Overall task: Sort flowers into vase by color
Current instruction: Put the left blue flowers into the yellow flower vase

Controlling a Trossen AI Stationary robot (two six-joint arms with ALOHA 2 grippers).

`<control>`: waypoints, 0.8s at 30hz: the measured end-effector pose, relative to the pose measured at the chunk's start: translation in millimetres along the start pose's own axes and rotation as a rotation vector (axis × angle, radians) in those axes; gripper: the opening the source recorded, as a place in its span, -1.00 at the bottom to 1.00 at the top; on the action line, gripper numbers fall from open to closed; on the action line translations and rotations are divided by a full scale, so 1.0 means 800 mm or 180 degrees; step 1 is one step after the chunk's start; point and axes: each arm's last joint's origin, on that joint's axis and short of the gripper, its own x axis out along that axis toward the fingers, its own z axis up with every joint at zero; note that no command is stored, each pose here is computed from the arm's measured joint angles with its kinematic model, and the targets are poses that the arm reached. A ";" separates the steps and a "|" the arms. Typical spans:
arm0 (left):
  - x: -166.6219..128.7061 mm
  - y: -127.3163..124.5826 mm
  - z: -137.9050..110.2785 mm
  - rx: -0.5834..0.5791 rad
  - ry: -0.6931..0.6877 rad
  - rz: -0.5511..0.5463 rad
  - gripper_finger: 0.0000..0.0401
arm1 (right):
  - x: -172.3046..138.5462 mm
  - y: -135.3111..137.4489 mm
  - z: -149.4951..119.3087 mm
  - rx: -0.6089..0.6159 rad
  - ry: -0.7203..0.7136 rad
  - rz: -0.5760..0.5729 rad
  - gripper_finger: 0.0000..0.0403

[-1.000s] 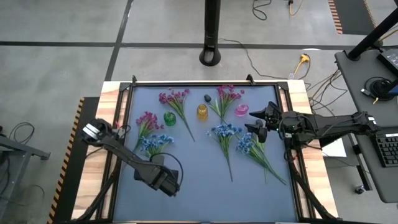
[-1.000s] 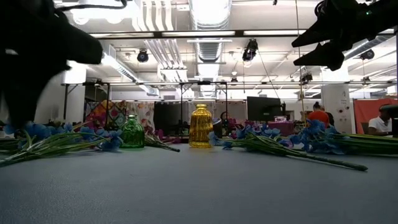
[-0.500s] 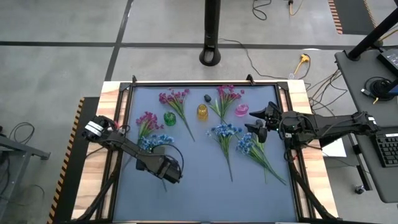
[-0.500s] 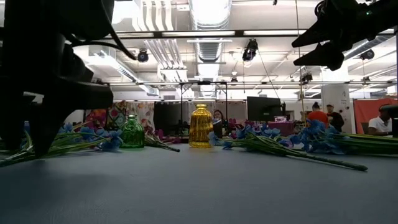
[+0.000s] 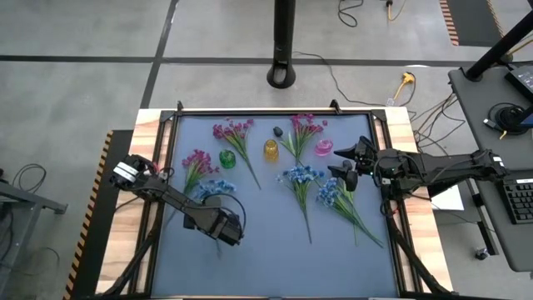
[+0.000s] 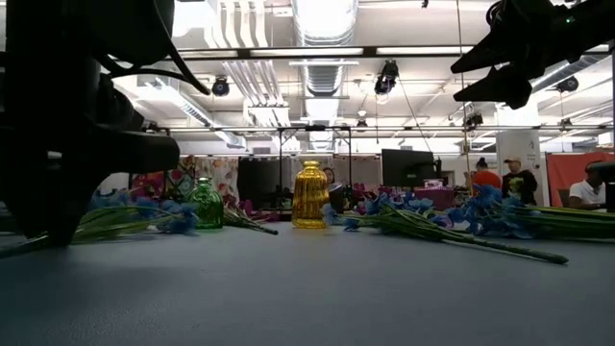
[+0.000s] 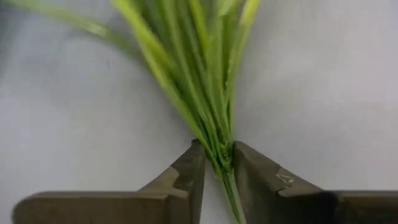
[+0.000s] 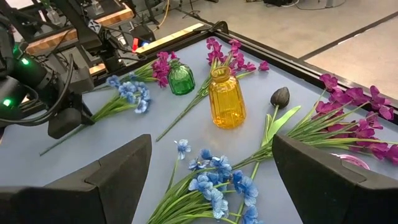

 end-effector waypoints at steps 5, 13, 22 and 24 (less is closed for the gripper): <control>0.000 0.000 0.000 0.0001 -0.0016 0.0000 -0.86 | 0.000 0.000 0.000 0.0001 0.0000 -0.0001 0.61; 0.000 0.002 -0.001 0.0022 -0.0052 0.0024 -0.95 | 0.000 0.000 0.000 0.0001 0.0001 -0.0001 0.61; -0.026 0.013 -0.004 0.0149 -0.0110 0.0179 -0.96 | 0.000 0.000 0.000 0.0001 0.0000 -0.0001 0.61; -0.039 0.014 -0.004 0.0199 -0.0099 0.0152 -0.97 | 0.000 0.000 0.000 0.0001 0.0001 -0.0001 0.61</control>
